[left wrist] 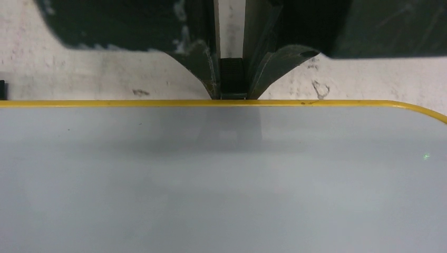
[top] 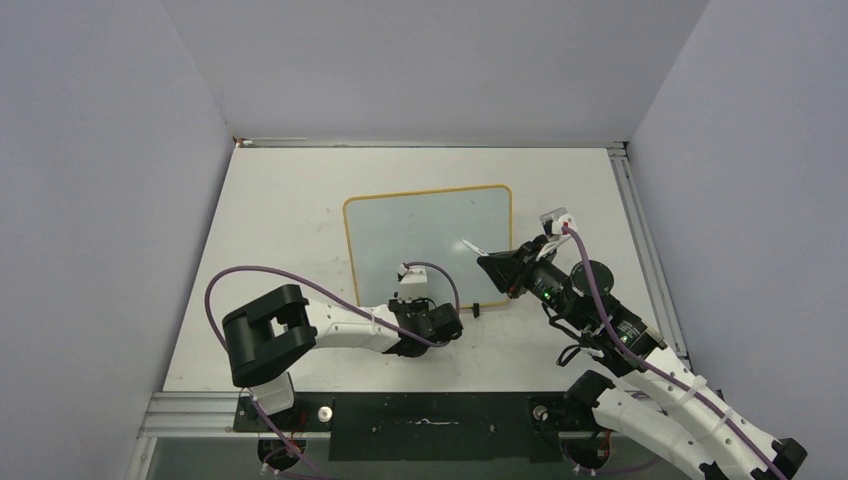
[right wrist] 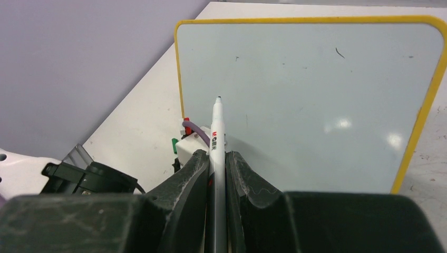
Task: Write a sentence on the whiteboard
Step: Move the whiteboard stand to the center of the board.
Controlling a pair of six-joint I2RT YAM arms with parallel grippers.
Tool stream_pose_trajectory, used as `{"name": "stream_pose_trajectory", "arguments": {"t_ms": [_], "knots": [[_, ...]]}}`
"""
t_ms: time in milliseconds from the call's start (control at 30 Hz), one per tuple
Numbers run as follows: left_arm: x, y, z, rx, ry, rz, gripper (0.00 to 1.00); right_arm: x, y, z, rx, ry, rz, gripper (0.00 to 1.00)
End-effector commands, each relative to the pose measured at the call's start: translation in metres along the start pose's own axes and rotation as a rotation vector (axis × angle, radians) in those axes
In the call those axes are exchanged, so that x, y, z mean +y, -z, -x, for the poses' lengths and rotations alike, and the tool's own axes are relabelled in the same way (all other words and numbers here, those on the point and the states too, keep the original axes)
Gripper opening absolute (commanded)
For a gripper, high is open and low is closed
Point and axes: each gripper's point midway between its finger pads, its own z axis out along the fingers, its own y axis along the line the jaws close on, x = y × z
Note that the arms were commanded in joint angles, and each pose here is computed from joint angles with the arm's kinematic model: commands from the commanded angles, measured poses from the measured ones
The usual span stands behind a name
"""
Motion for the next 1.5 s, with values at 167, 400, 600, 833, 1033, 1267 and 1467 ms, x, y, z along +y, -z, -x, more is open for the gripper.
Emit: {"name": "stream_pose_trajectory", "arguments": {"t_ms": [167, 400, 600, 833, 1033, 1267, 1467], "knots": [[-0.017, 0.033, -0.008, 0.052, -0.049, -0.059, 0.32, 0.013, 0.005, 0.021, -0.071, -0.011, 0.046, 0.05], [-0.021, 0.06, -0.01, 0.083, -0.066, -0.157, 0.48, 0.012, 0.007, 0.025, -0.08, 0.002, 0.037, 0.05], [-0.012, 0.087, 0.0, 0.103, -0.045, -0.26, 0.53, 0.01, 0.008, 0.027, -0.087, 0.019, 0.026, 0.05], [0.002, 0.121, 0.038, 0.062, -0.002, -0.366, 0.65, 0.007, 0.01, 0.027, -0.094, 0.024, 0.011, 0.05], [0.022, 0.132, 0.083, 0.066, 0.036, -0.459, 0.75, 0.006, 0.008, 0.026, -0.092, 0.028, 0.008, 0.05], [0.065, 0.131, 0.171, -0.06, 0.064, -0.568, 0.82, 0.005, 0.006, 0.025, -0.089, 0.024, 0.005, 0.05], [0.084, 0.104, 0.214, -0.102, 0.067, -0.634, 0.82, 0.005, 0.002, 0.024, -0.089, 0.008, 0.008, 0.05]]}}
